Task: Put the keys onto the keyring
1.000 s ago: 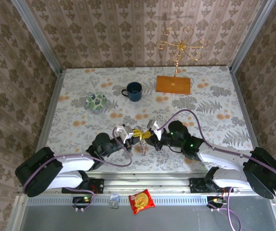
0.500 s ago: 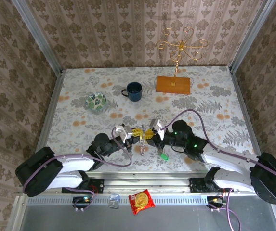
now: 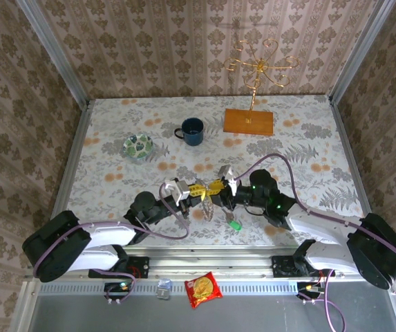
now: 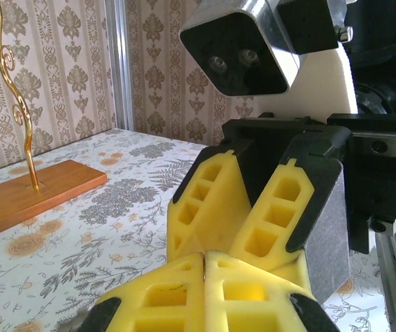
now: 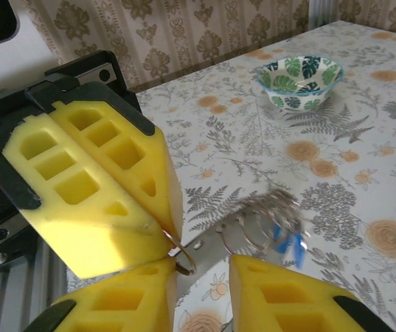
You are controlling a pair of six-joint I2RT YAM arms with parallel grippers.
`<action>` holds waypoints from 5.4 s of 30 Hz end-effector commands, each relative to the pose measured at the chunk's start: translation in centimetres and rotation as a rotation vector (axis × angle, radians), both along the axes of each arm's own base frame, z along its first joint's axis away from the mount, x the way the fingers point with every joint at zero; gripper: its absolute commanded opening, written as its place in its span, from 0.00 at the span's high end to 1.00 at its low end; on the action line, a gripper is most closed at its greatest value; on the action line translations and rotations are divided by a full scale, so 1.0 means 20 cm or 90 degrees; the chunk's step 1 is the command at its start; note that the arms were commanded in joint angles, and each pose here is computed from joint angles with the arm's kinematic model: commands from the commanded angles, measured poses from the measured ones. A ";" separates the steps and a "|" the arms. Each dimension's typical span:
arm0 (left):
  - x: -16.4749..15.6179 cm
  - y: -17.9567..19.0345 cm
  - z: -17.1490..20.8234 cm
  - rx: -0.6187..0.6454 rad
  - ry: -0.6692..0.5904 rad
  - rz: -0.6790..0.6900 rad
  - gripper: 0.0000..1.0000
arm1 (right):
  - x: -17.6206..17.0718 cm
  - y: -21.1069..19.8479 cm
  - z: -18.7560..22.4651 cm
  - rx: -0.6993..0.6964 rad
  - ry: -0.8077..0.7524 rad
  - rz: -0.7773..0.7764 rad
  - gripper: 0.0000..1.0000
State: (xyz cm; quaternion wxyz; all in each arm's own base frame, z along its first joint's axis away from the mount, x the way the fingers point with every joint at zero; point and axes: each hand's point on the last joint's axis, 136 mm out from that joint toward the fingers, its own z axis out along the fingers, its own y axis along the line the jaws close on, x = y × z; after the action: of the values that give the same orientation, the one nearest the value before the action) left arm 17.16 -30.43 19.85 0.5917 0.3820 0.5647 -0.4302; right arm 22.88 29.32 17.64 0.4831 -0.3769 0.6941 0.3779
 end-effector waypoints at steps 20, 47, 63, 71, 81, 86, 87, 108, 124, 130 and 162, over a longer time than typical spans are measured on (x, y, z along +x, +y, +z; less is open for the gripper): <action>-0.02 0.01 0.08 -0.053 0.045 -0.060 1.00 | -0.04 0.07 0.12 0.087 -0.032 0.155 1.00; -0.02 0.03 -0.16 0.066 0.079 -0.064 0.99 | -0.04 0.05 0.04 -0.047 -0.043 0.175 1.00; -0.02 0.05 -0.07 0.021 0.051 -0.066 1.00 | -0.03 0.05 -0.03 -0.034 -0.016 0.159 0.70; -0.02 0.07 -0.03 -0.006 0.047 -0.062 1.00 | -0.04 0.02 0.00 -0.004 -0.062 0.144 0.68; -0.05 0.06 0.07 -0.044 0.033 -0.098 1.00 | -0.09 0.01 0.06 0.009 -0.069 0.160 0.68; -0.08 0.05 0.12 -0.055 0.027 -0.117 1.00 | -0.06 0.02 0.07 0.010 -0.071 0.154 0.71; -0.08 0.05 0.12 -0.056 0.027 -0.121 1.00 | -0.06 0.03 0.08 0.012 -0.071 0.154 0.71; -0.11 0.03 0.18 -0.070 0.020 -0.152 1.00 | -0.08 0.11 0.18 0.057 -0.068 0.209 1.00; -0.01 0.12 -0.13 0.068 0.071 -0.069 0.66 | -0.07 0.07 0.02 -0.025 -0.049 0.202 1.00; -0.01 0.15 -0.15 0.116 0.055 -0.065 0.65 | -0.08 0.07 0.01 -0.055 -0.052 0.218 1.00; -0.07 0.07 -0.11 0.182 -0.003 -0.176 0.93 | -0.21 0.15 -0.02 -0.228 -0.092 0.352 1.00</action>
State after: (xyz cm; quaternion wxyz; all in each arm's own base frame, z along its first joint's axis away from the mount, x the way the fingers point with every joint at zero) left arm 15.21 -28.48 15.82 0.4440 0.5259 0.5873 -0.4260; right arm 19.86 31.48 16.18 0.3410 -0.6376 0.6107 0.3230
